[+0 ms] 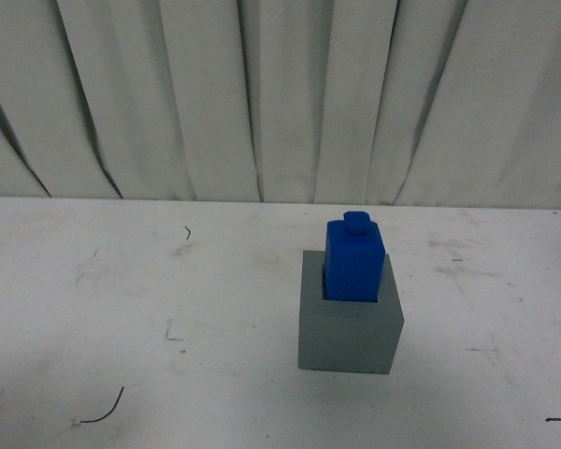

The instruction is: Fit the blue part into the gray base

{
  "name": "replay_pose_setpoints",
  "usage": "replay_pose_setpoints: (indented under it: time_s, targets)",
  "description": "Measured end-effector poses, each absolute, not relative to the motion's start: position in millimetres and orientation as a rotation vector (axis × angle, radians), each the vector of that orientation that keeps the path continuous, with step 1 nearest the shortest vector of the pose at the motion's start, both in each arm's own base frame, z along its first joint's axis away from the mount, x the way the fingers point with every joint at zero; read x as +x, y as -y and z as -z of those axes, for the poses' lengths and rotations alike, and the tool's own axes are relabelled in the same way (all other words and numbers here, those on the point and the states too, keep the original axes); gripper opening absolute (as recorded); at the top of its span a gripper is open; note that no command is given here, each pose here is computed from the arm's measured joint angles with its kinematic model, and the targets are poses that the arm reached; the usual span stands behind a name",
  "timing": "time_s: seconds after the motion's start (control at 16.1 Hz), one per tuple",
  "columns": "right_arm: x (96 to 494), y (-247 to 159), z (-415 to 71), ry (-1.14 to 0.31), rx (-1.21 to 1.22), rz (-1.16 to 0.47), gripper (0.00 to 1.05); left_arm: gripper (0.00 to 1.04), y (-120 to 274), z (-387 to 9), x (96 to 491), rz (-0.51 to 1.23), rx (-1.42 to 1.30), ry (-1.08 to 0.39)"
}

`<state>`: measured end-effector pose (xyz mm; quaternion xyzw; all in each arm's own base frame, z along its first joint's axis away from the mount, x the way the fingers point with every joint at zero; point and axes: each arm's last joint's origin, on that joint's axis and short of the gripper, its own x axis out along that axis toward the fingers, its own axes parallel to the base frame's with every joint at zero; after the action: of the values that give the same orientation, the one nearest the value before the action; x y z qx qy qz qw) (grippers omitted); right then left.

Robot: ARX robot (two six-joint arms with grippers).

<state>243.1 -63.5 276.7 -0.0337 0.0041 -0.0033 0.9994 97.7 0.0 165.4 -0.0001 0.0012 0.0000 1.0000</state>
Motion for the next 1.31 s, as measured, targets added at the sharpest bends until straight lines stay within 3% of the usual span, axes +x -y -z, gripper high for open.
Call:
replay_pose_setpoints:
  time_s: [0.12, 0.25, 0.44, 0.5, 0.93, 1.31]
  targets:
    - [194.5, 56.5, -253.7, -0.035, -0.017, 0.018, 0.53, 0.98, 0.0, -165.4, 97.7, 0.0, 0.0, -0.002]
    - [182.0, 50.9, -246.4, -0.036, -0.012, -0.001, 0.46, 0.98, 0.0, -165.4, 97.7, 0.0, 0.0, -0.002]
    - [152.0, 29.7, -223.1, 0.009, -0.02, -0.003, 0.09, 0.98, 0.0, -165.4, 97.7, 0.0, 0.0, -0.002]
    - [148.5, 25.8, -216.1, 0.005, -0.02, -0.001, 0.02, 0.98, 0.0, -165.4, 97.7, 0.0, 0.0, -0.002]
    - [125.9, -0.8, -185.0, -0.004, -0.012, -0.019, 0.02, 0.98, 0.0, -165.4, 97.7, 0.0, 0.0, -0.002]
    - [115.4, 0.0, -175.0, 0.008, -0.01, 0.001, 0.02, 0.98, 0.0, -165.4, 97.7, 0.0, 0.0, -0.002]
